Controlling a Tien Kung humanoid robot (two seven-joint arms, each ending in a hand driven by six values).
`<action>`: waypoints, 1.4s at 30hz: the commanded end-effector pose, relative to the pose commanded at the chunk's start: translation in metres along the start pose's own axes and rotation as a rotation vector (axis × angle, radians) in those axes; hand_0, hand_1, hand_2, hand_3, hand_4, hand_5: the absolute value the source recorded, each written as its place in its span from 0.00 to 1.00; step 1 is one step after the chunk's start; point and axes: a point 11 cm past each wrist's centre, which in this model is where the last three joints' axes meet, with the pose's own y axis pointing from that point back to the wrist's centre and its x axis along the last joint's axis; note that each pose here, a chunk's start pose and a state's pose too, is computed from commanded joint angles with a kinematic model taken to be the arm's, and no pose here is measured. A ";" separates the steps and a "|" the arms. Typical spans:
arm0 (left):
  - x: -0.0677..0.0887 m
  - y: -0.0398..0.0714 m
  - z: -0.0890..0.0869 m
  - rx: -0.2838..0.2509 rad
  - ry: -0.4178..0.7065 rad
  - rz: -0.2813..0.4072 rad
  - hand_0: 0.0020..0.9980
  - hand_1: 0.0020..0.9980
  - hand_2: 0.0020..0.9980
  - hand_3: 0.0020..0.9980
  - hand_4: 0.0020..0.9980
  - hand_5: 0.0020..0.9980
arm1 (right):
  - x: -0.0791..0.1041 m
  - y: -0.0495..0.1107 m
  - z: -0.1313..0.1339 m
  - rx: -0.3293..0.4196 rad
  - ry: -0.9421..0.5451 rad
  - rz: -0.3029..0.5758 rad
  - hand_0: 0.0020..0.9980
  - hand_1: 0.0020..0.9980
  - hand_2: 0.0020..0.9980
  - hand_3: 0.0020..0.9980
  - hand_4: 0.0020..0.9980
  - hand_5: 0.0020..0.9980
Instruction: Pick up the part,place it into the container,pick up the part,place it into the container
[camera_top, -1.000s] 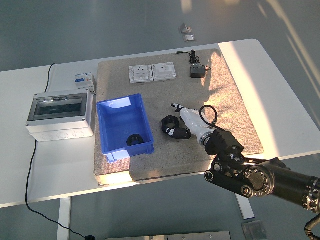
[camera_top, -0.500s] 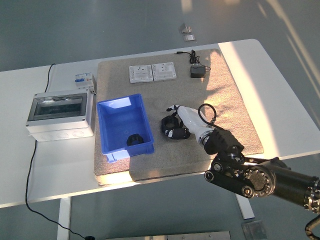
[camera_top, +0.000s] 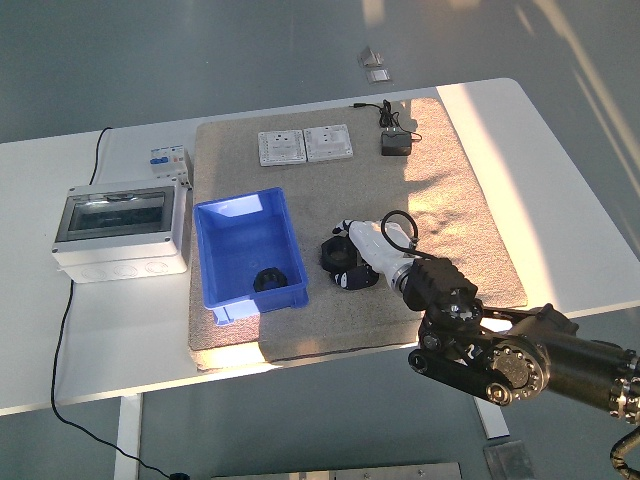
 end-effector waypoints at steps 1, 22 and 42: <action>0.000 0.000 0.000 0.000 0.000 0.000 0.68 0.66 0.69 0.61 0.66 0.61 | 0.000 0.000 -0.001 0.006 0.000 0.005 0.86 0.46 0.69 0.87 0.69 0.15; 0.002 0.000 0.004 -0.011 -0.002 0.001 0.67 0.66 0.69 0.61 0.65 0.63 | 0.012 -0.001 -0.004 0.060 0.033 0.087 0.70 0.29 0.45 0.60 0.23 0.00; 0.001 0.000 0.007 -0.015 0.008 0.001 0.67 0.66 0.69 0.62 0.67 0.67 | 0.033 0.019 -0.090 0.483 -0.047 0.096 0.71 0.43 0.56 0.62 0.22 0.02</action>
